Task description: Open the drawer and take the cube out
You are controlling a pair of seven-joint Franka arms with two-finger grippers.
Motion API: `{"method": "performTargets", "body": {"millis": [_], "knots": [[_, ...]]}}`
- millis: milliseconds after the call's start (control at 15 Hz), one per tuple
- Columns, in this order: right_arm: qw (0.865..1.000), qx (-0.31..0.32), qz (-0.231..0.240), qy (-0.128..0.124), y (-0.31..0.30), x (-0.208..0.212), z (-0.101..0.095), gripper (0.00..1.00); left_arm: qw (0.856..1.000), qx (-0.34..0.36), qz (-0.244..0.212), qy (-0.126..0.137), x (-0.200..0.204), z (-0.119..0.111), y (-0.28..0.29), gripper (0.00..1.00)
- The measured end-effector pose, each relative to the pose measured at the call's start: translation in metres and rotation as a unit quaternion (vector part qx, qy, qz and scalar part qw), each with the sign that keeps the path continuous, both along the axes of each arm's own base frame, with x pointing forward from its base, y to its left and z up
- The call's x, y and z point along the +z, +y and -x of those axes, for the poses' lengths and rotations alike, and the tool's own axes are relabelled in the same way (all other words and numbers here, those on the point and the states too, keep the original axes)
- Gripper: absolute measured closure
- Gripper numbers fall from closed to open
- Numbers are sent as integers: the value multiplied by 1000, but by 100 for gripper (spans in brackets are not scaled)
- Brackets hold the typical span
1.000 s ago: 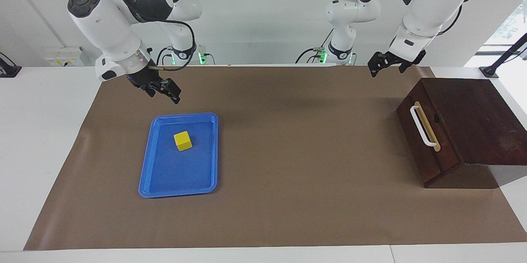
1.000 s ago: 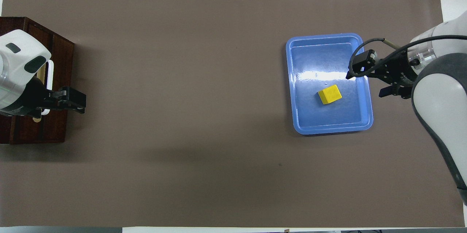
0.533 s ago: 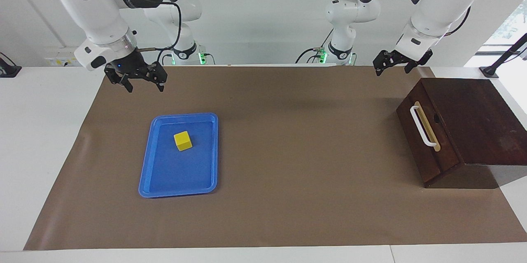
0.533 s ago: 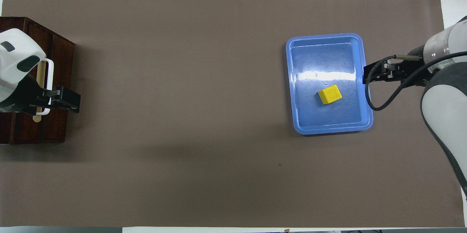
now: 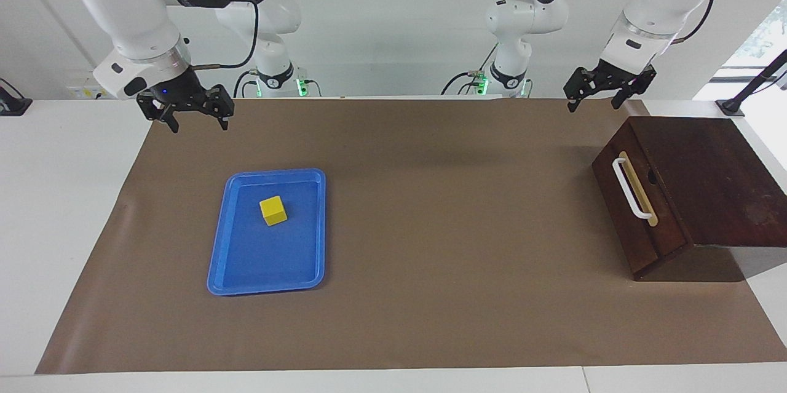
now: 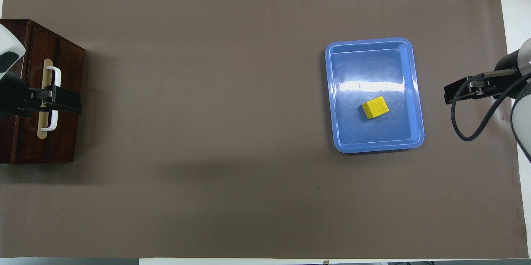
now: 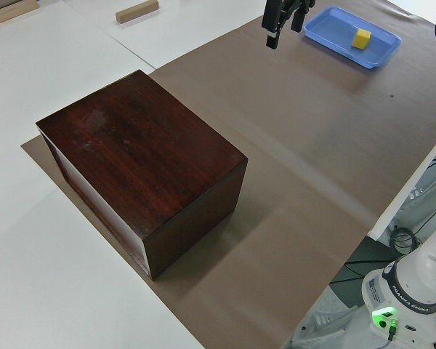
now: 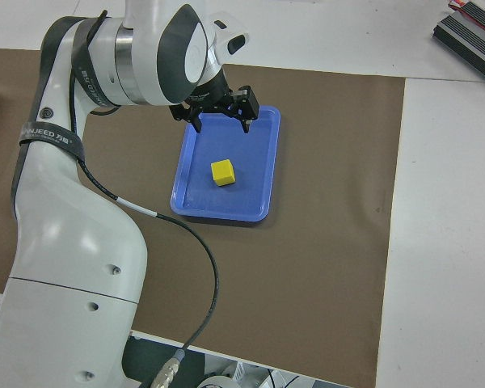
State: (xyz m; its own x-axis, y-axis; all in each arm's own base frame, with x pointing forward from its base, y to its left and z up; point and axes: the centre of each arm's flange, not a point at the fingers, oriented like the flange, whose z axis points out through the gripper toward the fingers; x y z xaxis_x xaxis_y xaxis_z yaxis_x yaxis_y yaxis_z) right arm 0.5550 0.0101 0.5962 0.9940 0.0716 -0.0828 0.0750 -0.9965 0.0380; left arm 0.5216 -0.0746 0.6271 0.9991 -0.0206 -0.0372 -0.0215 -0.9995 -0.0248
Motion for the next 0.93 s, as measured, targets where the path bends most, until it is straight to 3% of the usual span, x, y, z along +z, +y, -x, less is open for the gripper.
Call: {"method": "performTargets", "body": {"millis": [533, 933], "knots": [[1000, -16, -18, 5, -7, 14, 1, 0, 1000, 3, 0, 0, 0, -1, 5, 0], [999, -28, -20, 6, -6, 12, -1, 0, 1000, 11, 16, 20, -3, 3, 11, 0]]}}
